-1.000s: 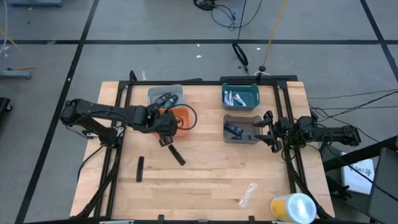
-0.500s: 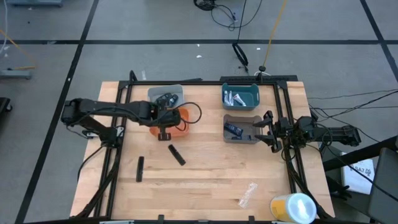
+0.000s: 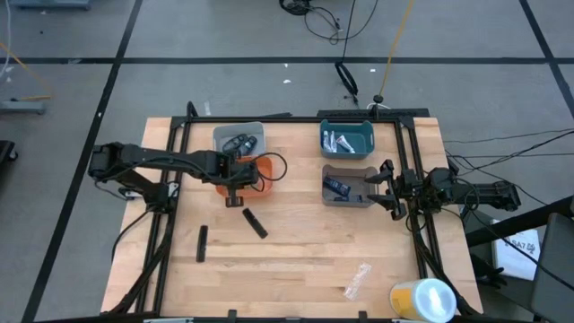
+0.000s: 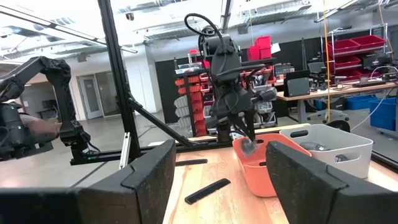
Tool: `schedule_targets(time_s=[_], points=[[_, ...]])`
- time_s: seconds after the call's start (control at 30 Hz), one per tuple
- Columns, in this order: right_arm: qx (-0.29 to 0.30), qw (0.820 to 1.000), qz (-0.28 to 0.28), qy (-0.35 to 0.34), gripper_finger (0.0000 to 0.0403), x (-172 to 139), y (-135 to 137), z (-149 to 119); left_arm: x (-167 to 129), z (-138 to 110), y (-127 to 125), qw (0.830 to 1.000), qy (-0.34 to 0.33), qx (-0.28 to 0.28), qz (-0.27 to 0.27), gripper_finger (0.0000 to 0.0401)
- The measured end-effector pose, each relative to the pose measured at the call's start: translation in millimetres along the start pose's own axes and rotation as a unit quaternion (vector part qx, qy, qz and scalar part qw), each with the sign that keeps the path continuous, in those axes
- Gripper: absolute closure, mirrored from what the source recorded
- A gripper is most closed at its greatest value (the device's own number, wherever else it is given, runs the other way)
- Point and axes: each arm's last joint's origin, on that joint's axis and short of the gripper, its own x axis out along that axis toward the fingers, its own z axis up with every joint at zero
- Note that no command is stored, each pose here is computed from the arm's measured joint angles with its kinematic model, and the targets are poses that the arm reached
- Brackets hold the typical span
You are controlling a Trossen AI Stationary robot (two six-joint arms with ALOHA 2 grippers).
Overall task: Pick & Place Travel size toiletries
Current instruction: Put the black comb into the orange bin, then adjust the combs on the table
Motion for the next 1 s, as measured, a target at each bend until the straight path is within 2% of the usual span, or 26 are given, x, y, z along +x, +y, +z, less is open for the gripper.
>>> schedule_targets(time_s=[0.47,0.67,0.8,1.0], points=[[0.001,1.000,-0.002,0.009,0.0165,0.0,-0.3,-1.7,1.9,2.5,-0.2,1.000,-0.017,-0.007,0.004,0.0400],[0.001,1.000,-0.002,0.008,0.0165,0.0,-0.3,-1.7,1.9,2.4,1.3,0.999,-0.016,-0.031,0.030,0.0395],[0.000,1.000,-0.002,0.008,0.0165,0.0,-0.3,-1.7,1.8,2.3,1.8,0.998,-0.016,-0.043,0.039,0.0363],[0.000,1.000,-0.002,0.008,0.0165,0.0,-0.3,-1.7,1.2,2.3,1.7,0.997,-0.016,-0.043,0.066,0.0285]])
